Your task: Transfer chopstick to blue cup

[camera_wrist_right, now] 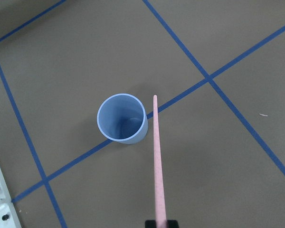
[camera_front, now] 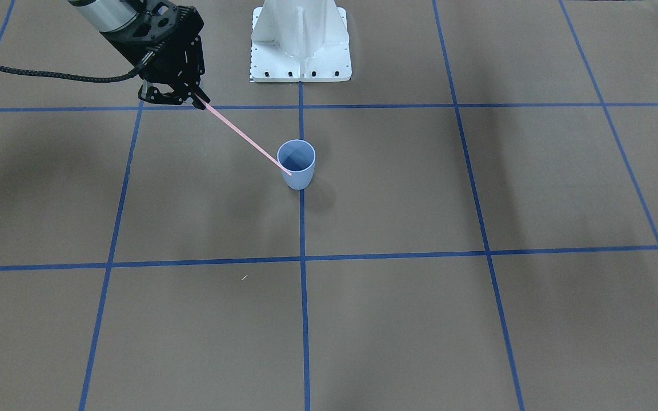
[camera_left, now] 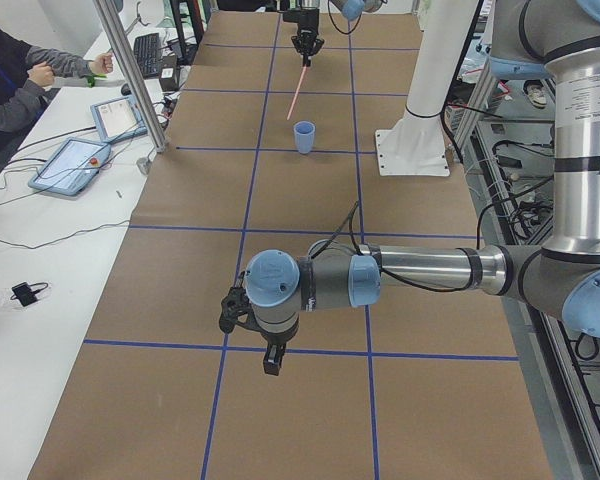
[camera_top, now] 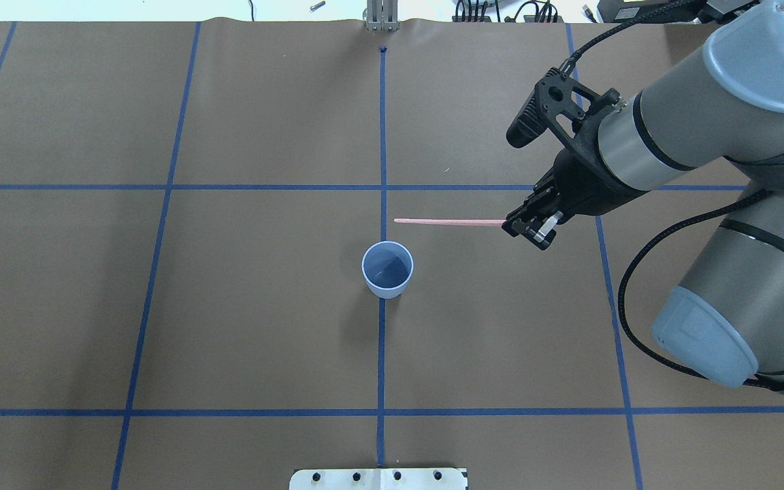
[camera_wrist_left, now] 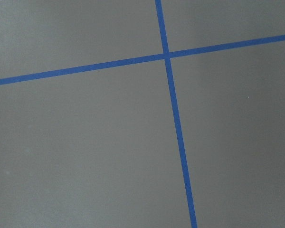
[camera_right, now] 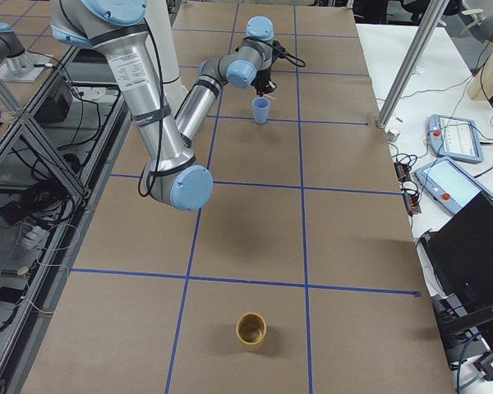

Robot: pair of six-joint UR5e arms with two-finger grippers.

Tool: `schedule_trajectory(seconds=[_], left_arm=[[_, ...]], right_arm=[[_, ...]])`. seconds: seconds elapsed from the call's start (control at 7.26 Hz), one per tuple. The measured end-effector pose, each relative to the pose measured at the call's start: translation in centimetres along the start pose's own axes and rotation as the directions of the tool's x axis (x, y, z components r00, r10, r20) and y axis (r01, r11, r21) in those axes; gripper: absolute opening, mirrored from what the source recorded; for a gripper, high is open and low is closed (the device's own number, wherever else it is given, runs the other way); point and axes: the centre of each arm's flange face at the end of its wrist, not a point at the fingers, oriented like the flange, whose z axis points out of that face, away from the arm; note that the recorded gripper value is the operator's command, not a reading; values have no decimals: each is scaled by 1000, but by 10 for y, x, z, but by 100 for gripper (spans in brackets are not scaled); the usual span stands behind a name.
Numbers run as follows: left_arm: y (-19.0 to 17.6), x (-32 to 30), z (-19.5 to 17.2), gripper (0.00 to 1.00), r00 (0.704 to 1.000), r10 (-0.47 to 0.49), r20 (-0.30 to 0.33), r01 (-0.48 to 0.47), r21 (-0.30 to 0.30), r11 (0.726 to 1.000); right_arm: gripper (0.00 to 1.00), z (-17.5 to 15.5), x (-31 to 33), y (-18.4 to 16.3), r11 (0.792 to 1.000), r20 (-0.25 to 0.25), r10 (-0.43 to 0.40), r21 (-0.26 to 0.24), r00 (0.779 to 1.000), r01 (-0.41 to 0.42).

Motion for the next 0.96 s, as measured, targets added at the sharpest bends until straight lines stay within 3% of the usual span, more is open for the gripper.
schedule_trajectory(seconds=[0.41,0.96], left_arm=[[0,0,0,98,1000,-2,0,2,-1,1000],[0,0,0,98,1000,-2,0,2,0,1000]], right_arm=[[0,11,-32,-1,998,-28,-18,-61,999,16],[0,25,-59,-1,995,-54,-51,-93,997,45]])
